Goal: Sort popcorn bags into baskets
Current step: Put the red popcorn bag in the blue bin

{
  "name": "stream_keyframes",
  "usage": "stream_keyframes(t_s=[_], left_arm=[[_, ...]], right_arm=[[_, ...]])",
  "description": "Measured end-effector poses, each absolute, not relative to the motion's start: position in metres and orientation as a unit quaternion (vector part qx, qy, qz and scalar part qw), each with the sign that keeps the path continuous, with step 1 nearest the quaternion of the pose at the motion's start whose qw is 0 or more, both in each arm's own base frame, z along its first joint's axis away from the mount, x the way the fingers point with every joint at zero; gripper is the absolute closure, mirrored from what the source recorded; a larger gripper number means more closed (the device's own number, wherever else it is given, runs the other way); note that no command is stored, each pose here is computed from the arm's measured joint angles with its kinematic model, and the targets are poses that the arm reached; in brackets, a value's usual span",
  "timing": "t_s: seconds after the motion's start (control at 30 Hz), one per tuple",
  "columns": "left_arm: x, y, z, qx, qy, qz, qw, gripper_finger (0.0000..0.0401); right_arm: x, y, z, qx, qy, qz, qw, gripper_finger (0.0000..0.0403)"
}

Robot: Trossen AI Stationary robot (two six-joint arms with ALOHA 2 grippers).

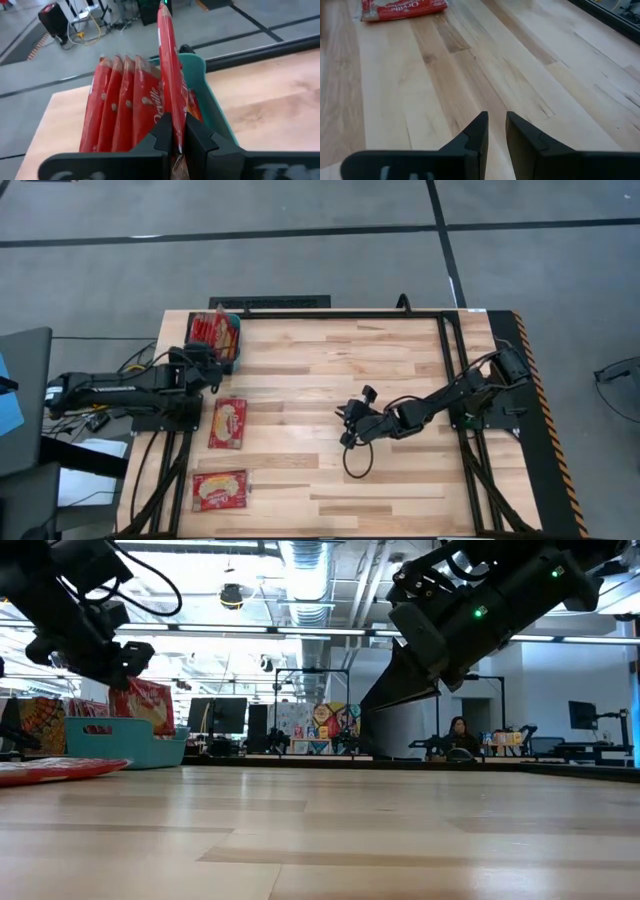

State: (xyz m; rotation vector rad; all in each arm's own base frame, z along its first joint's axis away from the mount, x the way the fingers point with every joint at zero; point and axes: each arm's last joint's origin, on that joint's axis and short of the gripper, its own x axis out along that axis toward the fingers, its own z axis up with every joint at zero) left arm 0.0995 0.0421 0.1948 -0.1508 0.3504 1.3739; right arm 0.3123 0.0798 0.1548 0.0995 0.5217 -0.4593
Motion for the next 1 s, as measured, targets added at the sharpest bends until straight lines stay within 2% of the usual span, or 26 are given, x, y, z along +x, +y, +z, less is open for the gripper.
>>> stream_keyframes(t_s=[0.3,0.67,0.8,1.0], left_arm=[[0.1,0.048,0.19,-0.104,0.168,0.631,0.75,0.0391],[0.108,0.055,0.179,-0.091,0.219,0.644,0.727,0.0391],[0.109,0.056,0.177,-0.092,0.224,0.645,0.725,0.0387],[0.105,0.055,0.175,-0.091,0.241,0.649,0.716,0.0371]], right_arm=[[0.313,0.079,0.155,0.048,0.255,-0.225,0.939,0.031],[0.321,0.068,0.163,0.068,0.212,-0.234,0.946,0.031],[0.336,0.031,0.179,0.105,0.129,-0.242,0.956,0.031],[0.343,-0.041,0.193,0.184,0.064,-0.181,0.964,0.031]])
